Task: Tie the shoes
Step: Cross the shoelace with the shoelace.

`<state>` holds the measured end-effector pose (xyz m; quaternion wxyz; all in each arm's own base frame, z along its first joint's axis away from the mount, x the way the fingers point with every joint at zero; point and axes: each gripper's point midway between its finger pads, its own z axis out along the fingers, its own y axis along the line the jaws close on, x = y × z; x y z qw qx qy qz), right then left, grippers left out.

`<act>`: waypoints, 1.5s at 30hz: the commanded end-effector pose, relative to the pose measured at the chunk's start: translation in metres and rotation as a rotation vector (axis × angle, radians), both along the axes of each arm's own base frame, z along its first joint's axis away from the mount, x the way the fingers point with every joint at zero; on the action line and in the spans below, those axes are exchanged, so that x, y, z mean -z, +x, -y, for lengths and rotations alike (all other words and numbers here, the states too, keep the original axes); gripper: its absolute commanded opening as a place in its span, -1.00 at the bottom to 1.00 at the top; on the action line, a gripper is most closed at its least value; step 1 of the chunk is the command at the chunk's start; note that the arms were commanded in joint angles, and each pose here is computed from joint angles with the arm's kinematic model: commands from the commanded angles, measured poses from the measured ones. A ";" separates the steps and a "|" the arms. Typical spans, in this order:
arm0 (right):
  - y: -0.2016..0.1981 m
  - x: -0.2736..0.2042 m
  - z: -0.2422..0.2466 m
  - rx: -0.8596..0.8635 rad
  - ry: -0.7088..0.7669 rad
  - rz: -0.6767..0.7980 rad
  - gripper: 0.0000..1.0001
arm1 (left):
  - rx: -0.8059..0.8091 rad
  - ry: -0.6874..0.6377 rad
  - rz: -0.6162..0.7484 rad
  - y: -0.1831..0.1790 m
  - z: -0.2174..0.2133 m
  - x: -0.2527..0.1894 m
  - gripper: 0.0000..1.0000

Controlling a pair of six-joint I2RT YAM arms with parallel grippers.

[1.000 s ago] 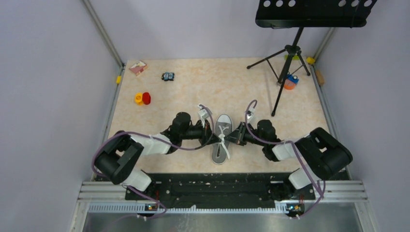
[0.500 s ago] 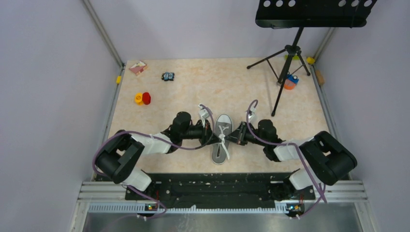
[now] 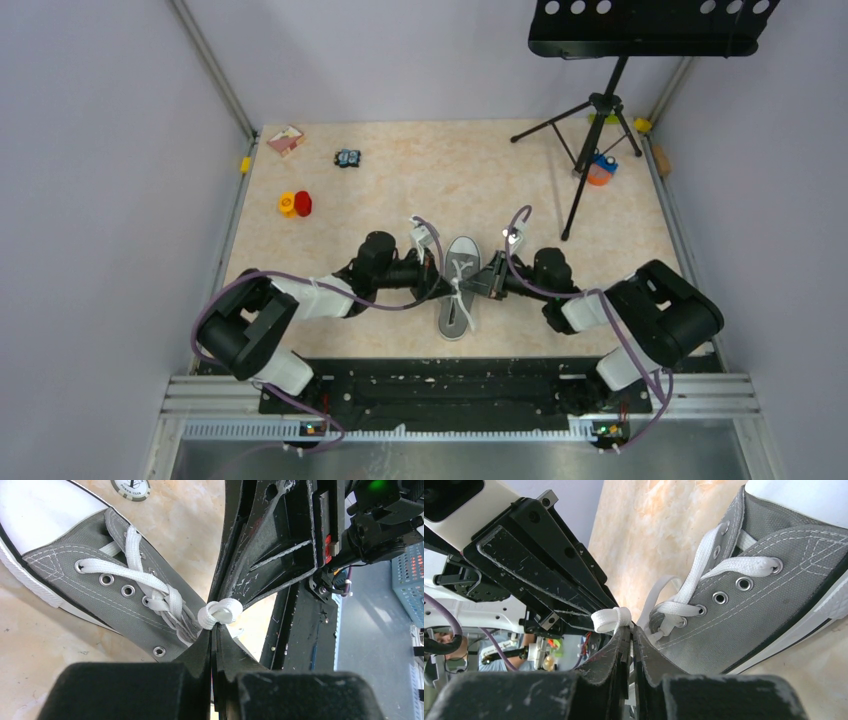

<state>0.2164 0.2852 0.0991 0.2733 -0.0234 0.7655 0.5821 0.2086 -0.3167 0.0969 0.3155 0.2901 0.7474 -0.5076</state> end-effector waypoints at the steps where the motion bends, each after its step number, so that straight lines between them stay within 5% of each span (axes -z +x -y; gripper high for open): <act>1: 0.000 -0.014 -0.006 -0.047 0.043 0.056 -0.80 | 0.001 -0.033 0.069 0.004 0.003 -0.016 -1.00; 13: -0.006 -0.006 -0.011 -0.103 0.052 0.012 -0.77 | 0.008 -0.046 0.077 0.005 0.005 -0.021 -1.00; 18: -0.004 -0.002 -0.012 -0.095 0.054 -0.003 -0.47 | 0.007 -0.053 0.088 0.005 0.005 -0.024 -1.00; 28: -0.003 0.004 -0.010 -0.076 0.038 -0.018 -1.00 | 0.006 -0.054 0.095 0.004 0.003 -0.023 -1.00; 32: -0.004 0.008 -0.009 -0.073 0.030 -0.024 -1.00 | 0.003 -0.057 0.102 0.004 0.003 -0.025 -1.00; 39: -0.009 0.012 -0.006 -0.076 0.019 -0.033 -0.65 | 0.002 -0.058 0.109 0.003 0.002 -0.026 -1.00; 45: -0.009 0.006 -0.008 -0.097 0.031 -0.019 -0.80 | 0.004 -0.059 0.107 0.003 0.002 -0.026 -1.00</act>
